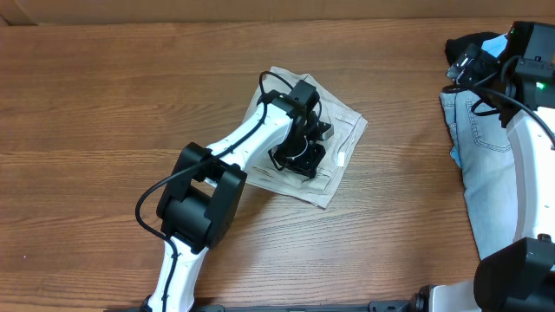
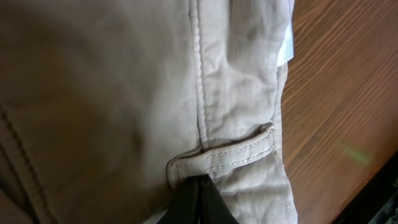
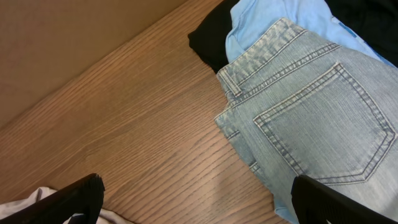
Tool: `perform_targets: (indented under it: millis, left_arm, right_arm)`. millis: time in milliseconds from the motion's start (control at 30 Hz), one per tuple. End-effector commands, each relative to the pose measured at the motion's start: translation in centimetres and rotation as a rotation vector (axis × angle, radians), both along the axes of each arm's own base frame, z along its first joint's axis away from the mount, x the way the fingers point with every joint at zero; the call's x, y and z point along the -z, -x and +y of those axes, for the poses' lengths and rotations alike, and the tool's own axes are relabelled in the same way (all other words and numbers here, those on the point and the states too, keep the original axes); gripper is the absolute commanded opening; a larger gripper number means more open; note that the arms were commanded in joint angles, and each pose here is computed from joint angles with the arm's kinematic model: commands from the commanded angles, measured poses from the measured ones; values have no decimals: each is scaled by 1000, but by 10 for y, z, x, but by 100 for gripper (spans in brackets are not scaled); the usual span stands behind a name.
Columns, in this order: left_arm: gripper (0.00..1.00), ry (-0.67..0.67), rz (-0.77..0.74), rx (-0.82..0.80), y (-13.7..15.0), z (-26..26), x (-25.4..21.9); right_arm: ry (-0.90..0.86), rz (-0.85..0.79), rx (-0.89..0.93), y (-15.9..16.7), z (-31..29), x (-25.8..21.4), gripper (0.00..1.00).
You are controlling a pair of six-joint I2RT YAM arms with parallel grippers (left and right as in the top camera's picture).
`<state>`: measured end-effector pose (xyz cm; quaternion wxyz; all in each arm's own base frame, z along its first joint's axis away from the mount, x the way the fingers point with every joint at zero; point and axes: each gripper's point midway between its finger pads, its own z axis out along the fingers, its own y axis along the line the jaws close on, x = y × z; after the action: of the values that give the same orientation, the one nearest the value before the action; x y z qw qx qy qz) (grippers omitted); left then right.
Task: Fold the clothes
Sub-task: 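Fold the shorts over with the left gripper, pressing the fold down, then drag the folded shorts with the left gripper to the far-left corner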
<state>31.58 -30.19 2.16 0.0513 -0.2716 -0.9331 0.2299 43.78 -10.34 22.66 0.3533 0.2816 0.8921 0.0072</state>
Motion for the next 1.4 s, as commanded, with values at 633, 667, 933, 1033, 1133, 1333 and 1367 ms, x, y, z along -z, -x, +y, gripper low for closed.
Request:
perform_targets:
  millis: [633,667,933,1033,1133,1333,1367]
  left_arm:
    - [100,-20,-328,-370,-161,151,-117]
    - [100,7,-313,-362,-160,159,-115]
    - [100,245,-164,-323,-133,178,-72]
    - [100,334,-140,-276,-119,165,-57]
    - [100,388,-117,-256,-108,149,-41]
    - [99,392,-115,-213,-94,128,-19]
    - [99,381,-113,-215,-93,127,-16]
  right_arm:
    - [13,-18,6,-3,-3,-7,100]
    - [13,-19,6,-3,-3,-7,100]
    - [13,-18,6,-3,-3,-7,100]
    - [13,-18,6,-3,-3,-7,100]
    - [13,-18,6,-3,-3,-7,100]
    - [13,-18,6,-3,-3,-7,100]
    - [13,-18,6,-3,-3,-7,100]
